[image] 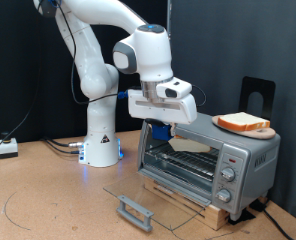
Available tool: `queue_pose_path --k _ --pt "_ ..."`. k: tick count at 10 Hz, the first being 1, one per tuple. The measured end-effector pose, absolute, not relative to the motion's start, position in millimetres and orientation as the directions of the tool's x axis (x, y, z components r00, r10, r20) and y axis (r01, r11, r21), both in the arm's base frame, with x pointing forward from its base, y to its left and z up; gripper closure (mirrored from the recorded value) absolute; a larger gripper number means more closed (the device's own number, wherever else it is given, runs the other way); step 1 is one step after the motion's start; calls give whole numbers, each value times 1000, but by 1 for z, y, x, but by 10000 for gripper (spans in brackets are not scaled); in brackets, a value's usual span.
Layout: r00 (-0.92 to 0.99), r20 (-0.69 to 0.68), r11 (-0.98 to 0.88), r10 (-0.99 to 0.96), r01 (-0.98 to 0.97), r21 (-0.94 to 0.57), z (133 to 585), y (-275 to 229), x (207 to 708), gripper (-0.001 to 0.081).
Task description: Make a piece of toast with the oven
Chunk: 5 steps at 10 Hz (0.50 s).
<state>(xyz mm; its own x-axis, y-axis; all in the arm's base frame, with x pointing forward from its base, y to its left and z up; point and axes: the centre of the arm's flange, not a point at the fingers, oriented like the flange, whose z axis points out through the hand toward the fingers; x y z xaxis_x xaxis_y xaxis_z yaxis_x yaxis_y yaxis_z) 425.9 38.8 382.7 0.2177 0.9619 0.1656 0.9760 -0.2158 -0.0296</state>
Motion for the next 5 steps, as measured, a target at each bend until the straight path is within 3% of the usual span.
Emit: queue_pose_path --k 5 --pt "268 73 -264 961 963 -56 380 13 426 410"
